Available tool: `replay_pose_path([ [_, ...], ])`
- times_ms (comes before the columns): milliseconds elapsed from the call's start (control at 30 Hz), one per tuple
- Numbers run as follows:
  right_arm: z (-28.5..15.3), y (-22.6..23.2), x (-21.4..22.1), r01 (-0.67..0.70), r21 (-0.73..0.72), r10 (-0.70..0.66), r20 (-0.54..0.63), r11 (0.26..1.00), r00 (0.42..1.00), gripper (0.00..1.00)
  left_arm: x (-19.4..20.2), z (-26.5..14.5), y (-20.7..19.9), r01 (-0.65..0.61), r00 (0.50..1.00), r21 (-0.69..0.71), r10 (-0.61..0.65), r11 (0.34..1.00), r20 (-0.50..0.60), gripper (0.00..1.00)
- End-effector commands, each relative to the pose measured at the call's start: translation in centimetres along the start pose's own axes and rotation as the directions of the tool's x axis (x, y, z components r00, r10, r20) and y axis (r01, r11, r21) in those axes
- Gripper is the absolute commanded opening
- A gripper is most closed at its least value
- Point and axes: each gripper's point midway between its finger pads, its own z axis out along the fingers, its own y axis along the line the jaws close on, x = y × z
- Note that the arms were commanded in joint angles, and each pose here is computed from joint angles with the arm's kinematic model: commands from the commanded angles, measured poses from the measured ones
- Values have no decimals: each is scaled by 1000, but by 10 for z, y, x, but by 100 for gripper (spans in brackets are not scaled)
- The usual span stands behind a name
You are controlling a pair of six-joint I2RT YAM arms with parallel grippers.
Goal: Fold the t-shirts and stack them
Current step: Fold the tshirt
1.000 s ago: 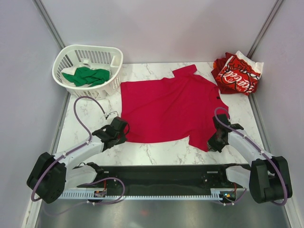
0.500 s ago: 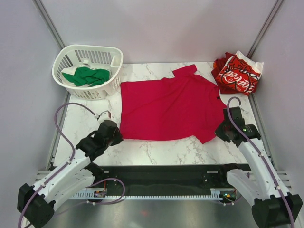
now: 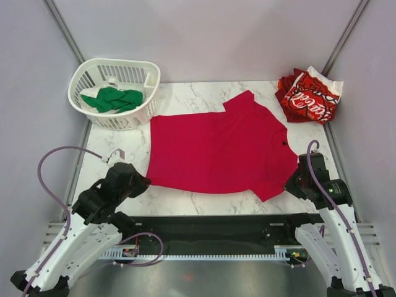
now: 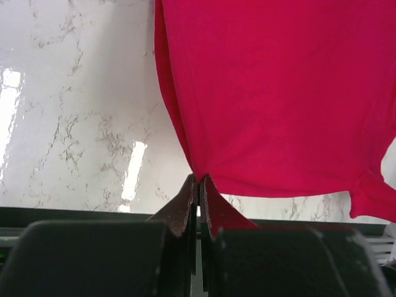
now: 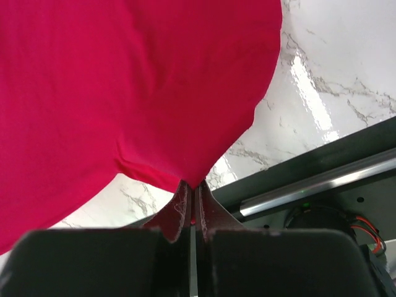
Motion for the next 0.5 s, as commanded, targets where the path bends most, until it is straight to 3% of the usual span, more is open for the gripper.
replay_pose_path([
  [0,-9,0,5,35,-23,-36,-21,999,999,0,6,-18,6,75,996,-18,-76,997,-39,2],
  [233,2,20,17,123,-134,-136,-94,983,986,0,9,-21,9,82,995,-31,-83,996,-50,2],
  [367,-13,58,-16,223,-261,-227,17,939,974,0,2,-14,5,24,999,-56,-26,998,-46,2],
  [467,-16,77,-45,265,-254,-254,77,930,964,0,-5,-7,1,-70,996,-96,65,993,-57,2],
])
